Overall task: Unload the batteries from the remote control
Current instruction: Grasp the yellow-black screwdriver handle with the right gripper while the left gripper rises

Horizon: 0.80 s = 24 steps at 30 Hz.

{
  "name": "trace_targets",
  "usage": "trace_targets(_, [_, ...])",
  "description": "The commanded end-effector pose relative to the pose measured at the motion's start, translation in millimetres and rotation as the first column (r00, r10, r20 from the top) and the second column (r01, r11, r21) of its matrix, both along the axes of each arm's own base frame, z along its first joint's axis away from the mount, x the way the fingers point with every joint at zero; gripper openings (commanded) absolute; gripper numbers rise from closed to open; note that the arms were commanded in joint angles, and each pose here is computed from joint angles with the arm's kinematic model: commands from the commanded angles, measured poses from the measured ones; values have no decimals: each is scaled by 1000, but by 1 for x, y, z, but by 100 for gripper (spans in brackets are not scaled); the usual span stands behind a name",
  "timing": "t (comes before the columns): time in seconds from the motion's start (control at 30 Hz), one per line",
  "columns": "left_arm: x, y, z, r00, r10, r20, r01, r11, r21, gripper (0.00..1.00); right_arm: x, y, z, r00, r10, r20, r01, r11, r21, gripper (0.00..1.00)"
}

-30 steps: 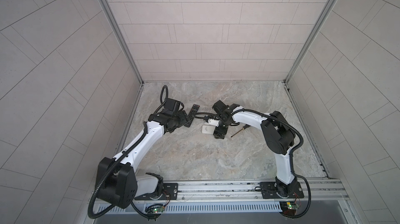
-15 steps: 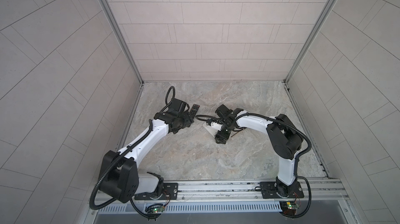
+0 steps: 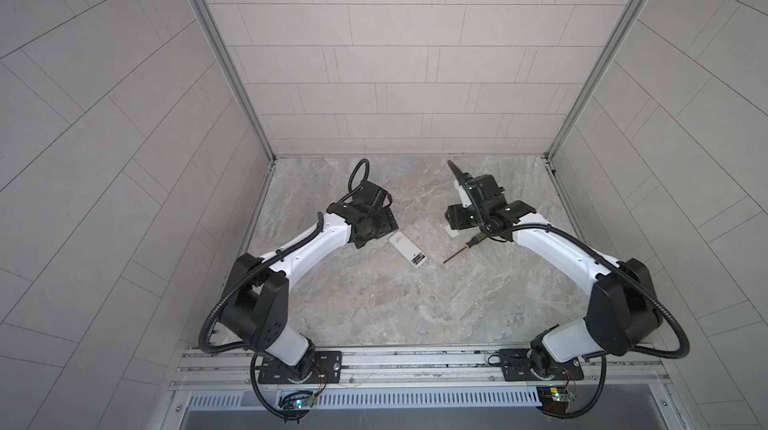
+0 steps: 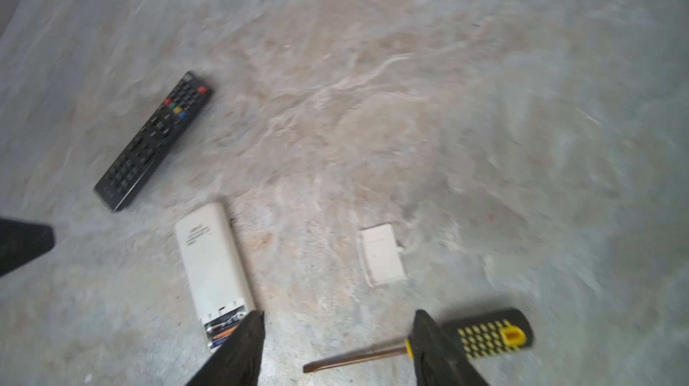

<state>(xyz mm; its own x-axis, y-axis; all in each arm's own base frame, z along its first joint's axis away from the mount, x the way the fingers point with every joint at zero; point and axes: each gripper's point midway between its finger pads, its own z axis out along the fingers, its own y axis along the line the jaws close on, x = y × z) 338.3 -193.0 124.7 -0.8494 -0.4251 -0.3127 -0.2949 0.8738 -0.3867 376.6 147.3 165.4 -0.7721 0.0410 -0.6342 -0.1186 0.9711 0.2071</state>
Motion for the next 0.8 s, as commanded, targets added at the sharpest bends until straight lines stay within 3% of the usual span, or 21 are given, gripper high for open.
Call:
trace_targets(0.0, [8,-1,9,999,28,36,-28,1000,4,100,-16,-51,-16,928,-359,-103,363,931,27,71])
trace_targets(0.13, [22,4,23,988,63,138,-64,998,6,100,-36,-79,-36,843,-503,-189,507,862,-34,75])
trace_targets(0.23, [31,7,38,963,132,234,-121,991,-63,100,-48,-90,-63,752,-580,-313,604,797,-24,74])
trace_targets(0.33, [38,11,39,939,198,282,-169,978,-122,100,-53,-95,-82,694,-617,-371,658,753,-22,72])
trace_targets(0.4, [39,8,37,952,153,266,-136,987,-81,100,-52,-95,-88,674,-630,-384,677,736,-20,71])
trace_targets(0.57, [38,4,20,995,21,97,-31,994,104,100,-44,-92,-111,634,-641,-431,693,719,-51,65])
trace_targets(0.77, [42,-5,19,994,-21,104,10,994,110,100,-27,-89,-111,643,-645,-414,696,717,-36,63])
